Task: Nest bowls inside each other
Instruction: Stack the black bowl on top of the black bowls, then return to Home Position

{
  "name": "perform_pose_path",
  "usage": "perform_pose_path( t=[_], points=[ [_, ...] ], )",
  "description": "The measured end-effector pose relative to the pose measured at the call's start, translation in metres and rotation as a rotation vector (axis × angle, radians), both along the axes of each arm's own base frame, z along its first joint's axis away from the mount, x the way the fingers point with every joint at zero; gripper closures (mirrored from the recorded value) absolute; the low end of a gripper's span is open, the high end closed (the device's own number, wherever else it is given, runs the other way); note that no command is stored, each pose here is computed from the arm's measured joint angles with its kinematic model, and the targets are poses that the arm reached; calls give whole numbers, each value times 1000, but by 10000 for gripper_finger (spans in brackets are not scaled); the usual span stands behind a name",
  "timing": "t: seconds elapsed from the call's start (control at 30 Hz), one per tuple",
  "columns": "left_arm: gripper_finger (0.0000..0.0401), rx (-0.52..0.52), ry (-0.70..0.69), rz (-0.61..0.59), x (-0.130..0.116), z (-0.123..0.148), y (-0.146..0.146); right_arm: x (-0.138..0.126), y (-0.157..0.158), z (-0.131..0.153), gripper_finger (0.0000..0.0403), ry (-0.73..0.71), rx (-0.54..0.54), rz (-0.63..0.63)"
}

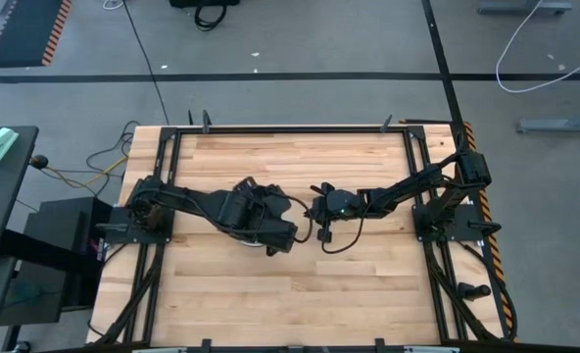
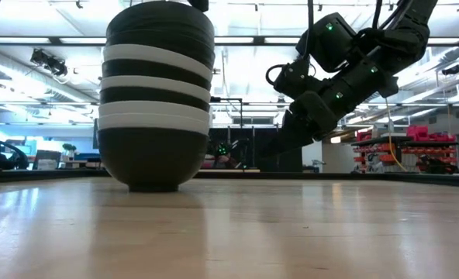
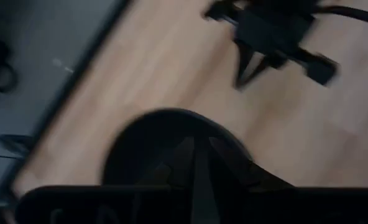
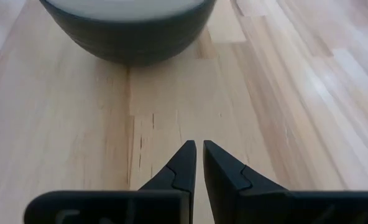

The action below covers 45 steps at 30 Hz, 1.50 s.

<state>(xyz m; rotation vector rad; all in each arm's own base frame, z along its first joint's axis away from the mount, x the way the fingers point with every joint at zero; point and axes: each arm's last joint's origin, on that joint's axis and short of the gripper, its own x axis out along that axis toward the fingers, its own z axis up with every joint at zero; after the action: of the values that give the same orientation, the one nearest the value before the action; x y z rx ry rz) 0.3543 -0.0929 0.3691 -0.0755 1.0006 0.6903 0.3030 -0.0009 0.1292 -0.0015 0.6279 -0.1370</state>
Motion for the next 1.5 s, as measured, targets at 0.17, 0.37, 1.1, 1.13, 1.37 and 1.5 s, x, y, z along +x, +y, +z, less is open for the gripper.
perform_pose_path(
  t=[0.17,0.37,1.1,1.13,1.37,1.5],
  points=[
    [347,173,-41,49,-2,4,6,6,1,8,385,-85,10,50],
    [353,305,-49,87,1,7,22,23,3,29,398,-162,15,126],
    [371,310,81,310,-9,23,151,16,10,151,402,-364,-36,279],
    [370,302,89,312,-10,22,154,22,11,152,402,-356,-36,286],
    [366,301,88,325,-21,31,164,45,10,140,402,-286,-63,279],
    [371,302,98,315,-21,32,164,47,12,144,402,-335,-62,279]
  ],
)
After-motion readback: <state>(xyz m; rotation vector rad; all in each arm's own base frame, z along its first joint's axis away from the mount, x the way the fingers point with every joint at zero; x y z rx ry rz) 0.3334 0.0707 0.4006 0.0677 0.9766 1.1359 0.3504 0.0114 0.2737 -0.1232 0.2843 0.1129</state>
